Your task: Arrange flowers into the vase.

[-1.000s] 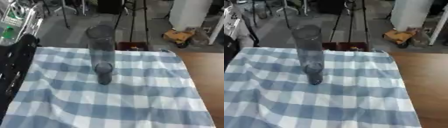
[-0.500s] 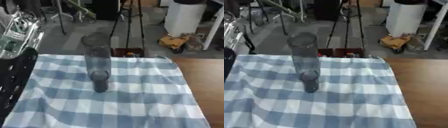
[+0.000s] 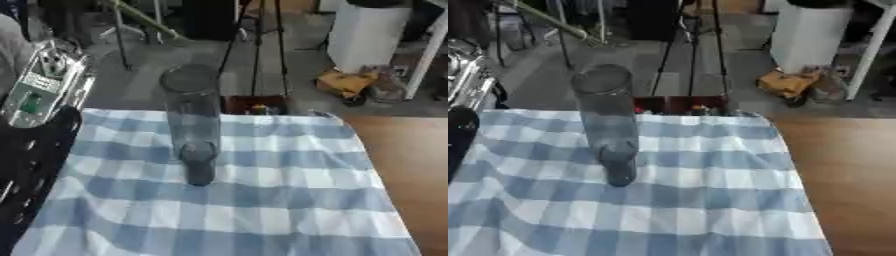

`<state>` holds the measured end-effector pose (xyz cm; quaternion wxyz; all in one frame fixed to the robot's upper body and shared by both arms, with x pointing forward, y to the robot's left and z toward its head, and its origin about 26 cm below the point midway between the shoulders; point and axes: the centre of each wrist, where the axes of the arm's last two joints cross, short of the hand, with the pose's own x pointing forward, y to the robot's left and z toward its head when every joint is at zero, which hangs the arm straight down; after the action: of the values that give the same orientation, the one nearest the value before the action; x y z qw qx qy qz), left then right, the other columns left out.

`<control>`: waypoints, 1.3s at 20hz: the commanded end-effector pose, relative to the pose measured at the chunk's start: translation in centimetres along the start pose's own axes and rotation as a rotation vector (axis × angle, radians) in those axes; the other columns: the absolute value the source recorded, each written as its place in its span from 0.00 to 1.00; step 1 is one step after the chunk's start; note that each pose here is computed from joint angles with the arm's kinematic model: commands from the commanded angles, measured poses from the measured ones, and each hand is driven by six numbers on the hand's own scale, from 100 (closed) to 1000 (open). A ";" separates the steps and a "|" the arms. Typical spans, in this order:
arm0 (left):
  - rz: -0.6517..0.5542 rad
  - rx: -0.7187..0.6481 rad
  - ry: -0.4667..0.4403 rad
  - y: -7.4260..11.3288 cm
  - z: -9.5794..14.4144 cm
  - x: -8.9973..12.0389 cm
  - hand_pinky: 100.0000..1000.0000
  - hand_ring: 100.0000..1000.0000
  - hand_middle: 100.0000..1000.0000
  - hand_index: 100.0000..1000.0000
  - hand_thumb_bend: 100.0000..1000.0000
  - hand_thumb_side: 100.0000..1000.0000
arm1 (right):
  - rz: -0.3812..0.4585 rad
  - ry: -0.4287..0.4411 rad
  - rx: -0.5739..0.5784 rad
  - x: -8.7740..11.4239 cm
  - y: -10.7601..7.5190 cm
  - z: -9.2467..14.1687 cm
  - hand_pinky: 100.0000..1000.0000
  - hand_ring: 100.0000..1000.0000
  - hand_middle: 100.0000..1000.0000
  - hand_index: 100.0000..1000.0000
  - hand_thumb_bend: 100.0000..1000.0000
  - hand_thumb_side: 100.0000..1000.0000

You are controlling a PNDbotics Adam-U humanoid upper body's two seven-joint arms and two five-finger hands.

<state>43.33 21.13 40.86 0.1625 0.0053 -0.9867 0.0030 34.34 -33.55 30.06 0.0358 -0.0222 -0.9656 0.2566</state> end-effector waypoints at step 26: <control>-0.110 -0.008 0.026 0.5 -0.7 0.0 0.00 0.00 0.00 0.11 0.00 0.61 | 0.037 -0.008 0.034 0.8 -1.3 -0.3 0.65 0.75 0.74 0.77 0.00 1.00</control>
<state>44.55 21.18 39.39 0.2100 0.0510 -0.9763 -0.0102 34.21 -34.00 29.86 0.0421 -0.0269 -0.9635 0.2632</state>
